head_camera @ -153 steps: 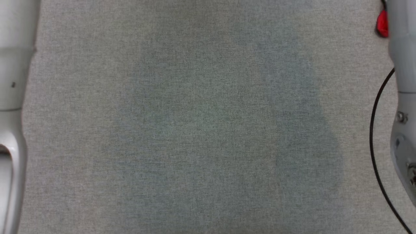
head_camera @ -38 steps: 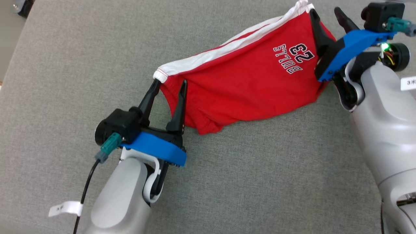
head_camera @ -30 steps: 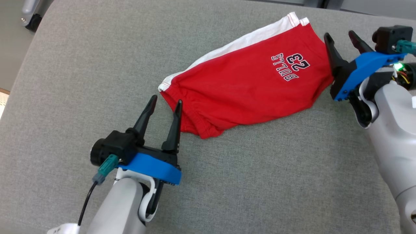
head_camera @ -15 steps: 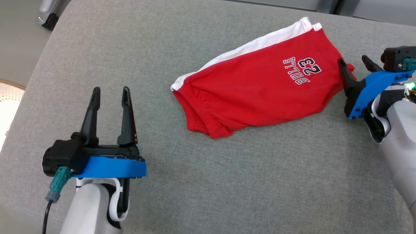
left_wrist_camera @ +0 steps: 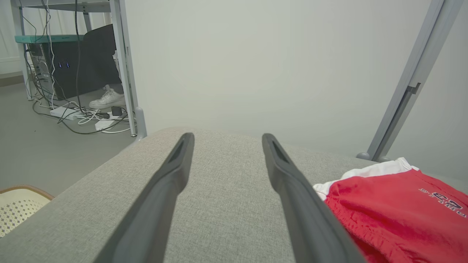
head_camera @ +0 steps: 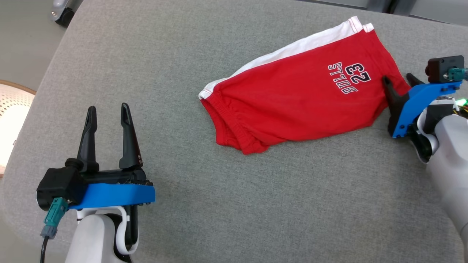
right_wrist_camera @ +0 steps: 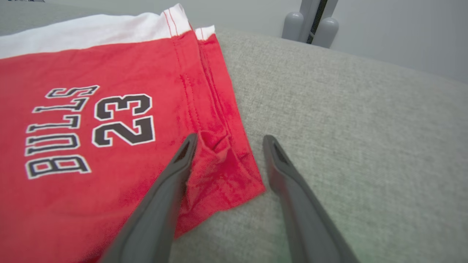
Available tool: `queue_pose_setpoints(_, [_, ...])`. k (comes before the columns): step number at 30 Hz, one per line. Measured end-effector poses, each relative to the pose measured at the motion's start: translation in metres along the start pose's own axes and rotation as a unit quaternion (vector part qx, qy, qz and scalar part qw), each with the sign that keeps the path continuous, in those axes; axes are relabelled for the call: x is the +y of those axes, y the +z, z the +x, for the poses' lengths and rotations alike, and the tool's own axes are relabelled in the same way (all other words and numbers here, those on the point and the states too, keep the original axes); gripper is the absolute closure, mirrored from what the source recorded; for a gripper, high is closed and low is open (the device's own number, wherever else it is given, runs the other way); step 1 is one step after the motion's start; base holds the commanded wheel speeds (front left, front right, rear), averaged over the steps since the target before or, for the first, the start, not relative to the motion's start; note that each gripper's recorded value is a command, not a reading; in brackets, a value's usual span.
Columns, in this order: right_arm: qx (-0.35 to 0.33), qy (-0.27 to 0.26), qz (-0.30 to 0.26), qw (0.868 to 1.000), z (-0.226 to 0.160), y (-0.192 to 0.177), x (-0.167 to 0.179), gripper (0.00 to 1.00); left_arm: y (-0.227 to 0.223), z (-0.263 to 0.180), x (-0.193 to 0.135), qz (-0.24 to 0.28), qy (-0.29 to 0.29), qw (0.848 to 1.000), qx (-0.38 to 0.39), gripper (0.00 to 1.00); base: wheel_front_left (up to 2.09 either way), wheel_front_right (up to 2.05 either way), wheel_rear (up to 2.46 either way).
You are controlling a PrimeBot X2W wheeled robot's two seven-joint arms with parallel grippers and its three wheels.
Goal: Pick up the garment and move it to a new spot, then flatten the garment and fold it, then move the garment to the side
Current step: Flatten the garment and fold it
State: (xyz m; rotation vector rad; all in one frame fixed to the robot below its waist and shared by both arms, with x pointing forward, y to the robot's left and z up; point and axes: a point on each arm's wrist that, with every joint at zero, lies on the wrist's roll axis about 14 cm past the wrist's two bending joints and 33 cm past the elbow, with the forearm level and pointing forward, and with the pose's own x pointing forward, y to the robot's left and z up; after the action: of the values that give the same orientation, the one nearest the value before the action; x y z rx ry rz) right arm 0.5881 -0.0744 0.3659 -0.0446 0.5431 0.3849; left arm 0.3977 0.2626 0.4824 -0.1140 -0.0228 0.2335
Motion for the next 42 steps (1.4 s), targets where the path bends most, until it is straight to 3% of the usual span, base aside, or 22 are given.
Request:
queue_pose_setpoints(1, [-0.003,0.002,0.003,1.000,0.000,0.001,0.002,1.00,0.000,0.000,-0.001,0.000,-0.001,1.000,0.000,0.00,0.00,0.00,0.00])
queue_pose_setpoints(14, [-0.088,0.000,0.074,0.993,-0.043,0.011,0.006,1.00,0.001,0.001,-0.022,-0.001,-0.033,0.999,-0.004,0.00,0.00,0.00,0.00])
queue_pose_setpoints(25, [-0.124,-0.072,0.158,0.977,-0.122,-0.032,-0.042,1.00,-0.001,-0.005,-0.047,-0.006,-0.069,0.998,-0.004,0.00,0.00,0.00,0.00])
queue_pose_setpoints(32, [-0.131,-0.132,0.185,0.965,-0.166,-0.057,-0.079,1.00,0.005,-0.010,-0.057,-0.011,-0.084,0.996,-0.012,0.00,0.00,0.00,0.00])
queue_pose_setpoints(36, [-0.135,-0.153,0.185,0.961,-0.178,-0.061,-0.094,1.00,0.003,-0.014,-0.059,-0.011,-0.088,0.996,-0.008,0.00,0.00,0.00,0.00])
queue_pose_setpoints(42, [-0.154,-0.146,0.189,0.959,-0.176,-0.048,-0.087,1.00,0.004,-0.018,-0.058,-0.012,-0.090,0.996,-0.009,0.00,0.00,0.00,0.00])
